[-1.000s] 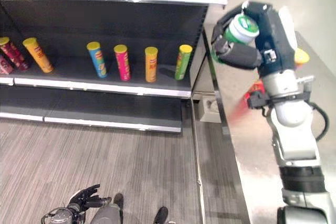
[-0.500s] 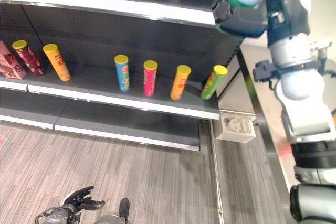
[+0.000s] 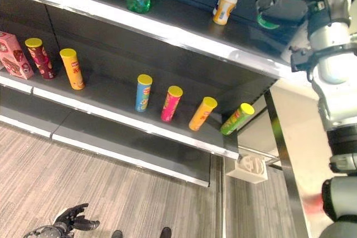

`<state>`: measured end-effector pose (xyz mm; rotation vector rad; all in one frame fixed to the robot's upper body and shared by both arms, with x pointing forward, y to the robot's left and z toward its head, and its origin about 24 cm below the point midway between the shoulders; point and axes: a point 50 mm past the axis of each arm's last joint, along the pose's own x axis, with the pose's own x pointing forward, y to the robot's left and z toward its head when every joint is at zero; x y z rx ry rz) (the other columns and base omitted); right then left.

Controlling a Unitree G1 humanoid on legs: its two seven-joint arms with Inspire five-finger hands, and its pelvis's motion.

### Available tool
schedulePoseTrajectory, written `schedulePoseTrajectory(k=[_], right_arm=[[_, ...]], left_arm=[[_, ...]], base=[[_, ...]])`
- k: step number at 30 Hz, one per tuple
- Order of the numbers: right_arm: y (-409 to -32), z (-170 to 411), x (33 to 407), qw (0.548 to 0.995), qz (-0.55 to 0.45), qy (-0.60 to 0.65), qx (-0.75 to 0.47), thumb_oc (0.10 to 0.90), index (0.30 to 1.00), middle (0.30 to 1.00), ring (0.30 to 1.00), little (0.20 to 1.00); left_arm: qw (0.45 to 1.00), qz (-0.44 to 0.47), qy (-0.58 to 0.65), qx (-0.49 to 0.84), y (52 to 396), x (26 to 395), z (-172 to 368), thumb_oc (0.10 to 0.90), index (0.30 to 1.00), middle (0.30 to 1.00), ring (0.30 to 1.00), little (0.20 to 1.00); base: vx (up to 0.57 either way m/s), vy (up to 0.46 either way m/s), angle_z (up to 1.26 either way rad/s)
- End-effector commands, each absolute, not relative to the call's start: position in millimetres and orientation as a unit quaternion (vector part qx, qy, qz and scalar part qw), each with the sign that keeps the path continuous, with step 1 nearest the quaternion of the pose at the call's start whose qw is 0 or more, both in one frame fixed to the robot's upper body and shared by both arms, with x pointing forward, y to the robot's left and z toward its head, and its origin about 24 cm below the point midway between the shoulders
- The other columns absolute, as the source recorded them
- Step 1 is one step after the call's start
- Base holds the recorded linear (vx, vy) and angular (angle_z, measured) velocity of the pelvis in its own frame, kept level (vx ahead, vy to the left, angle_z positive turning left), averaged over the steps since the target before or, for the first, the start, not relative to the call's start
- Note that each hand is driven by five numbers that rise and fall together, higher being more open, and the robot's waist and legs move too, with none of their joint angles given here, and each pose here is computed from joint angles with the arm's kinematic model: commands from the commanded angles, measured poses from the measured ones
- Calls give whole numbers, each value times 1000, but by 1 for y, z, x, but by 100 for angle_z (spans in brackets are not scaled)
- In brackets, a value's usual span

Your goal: Put the goods on the table back onto the shelves and tidy them up.

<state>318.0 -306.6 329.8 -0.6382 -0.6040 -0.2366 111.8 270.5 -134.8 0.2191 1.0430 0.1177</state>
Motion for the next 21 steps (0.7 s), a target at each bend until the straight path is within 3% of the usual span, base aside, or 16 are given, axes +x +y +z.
schedulePoseTrajectory(k=[1,8,21], right_arm=[[-310,388,288,870,-125,-380,-290,400,300,300,300,300],[-300,367,307,897,-80,-336,-275,400,300,300,300,300],[-289,374,324,897,-106,-348,-253,400,300,300,300,300]], left_arm=[[876,41,467,114,271,126,-127,800,900,900,900,900],[887,26,448,106,262,134,-123,800,900,900,900,900],[888,38,451,85,259,128,-125,800,900,900,900,900]], base=[[15,4,-4],[3,-1,-14],[16,-12,2]])
